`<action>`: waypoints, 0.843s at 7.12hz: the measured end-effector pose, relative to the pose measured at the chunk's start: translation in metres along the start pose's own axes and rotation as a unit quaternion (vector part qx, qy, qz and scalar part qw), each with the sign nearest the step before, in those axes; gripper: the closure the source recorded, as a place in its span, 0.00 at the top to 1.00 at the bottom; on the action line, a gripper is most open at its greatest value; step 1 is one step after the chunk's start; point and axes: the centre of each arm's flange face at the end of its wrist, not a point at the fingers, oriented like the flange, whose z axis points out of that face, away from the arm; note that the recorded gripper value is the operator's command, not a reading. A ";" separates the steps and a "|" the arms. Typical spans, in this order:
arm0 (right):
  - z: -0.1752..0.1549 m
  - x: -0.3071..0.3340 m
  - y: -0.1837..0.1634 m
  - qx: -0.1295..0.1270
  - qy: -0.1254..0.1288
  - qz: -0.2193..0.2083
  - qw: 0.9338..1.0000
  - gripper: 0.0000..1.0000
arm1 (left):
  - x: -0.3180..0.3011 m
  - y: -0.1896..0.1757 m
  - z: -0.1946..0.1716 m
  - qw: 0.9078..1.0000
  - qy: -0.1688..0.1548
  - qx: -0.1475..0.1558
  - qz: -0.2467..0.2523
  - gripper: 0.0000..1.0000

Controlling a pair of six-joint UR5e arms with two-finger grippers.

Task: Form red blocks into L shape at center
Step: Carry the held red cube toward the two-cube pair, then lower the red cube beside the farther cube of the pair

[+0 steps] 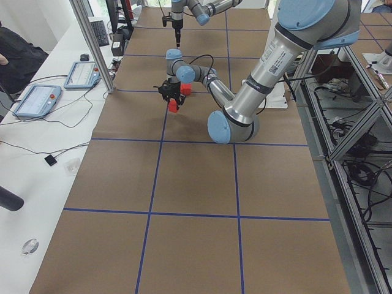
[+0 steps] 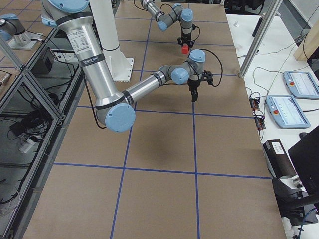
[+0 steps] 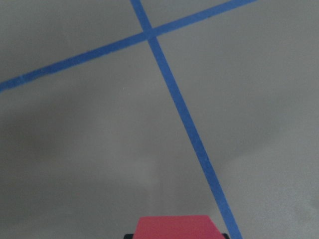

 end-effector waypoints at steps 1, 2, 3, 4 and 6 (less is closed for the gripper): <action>-0.002 0.002 0.004 0.001 0.000 -0.002 1.000 0.99 | 0.008 0.016 -0.001 1.000 -0.003 0.002 -0.027 0.00; -0.003 0.003 0.007 0.002 -0.001 -0.003 1.000 0.99 | 0.012 0.032 -0.005 0.999 -0.004 -0.001 -0.054 0.00; -0.006 0.002 0.009 0.004 -0.002 -0.004 1.000 0.99 | 0.017 0.048 -0.009 0.997 -0.005 -0.004 -0.076 0.00; -0.009 0.004 0.015 0.006 -0.004 -0.006 1.000 0.99 | 0.024 0.061 -0.011 0.996 -0.008 -0.004 -0.092 0.00; -0.012 0.008 0.024 0.006 -0.005 -0.007 1.000 0.99 | 0.029 0.077 -0.011 0.993 -0.013 -0.004 -0.119 0.00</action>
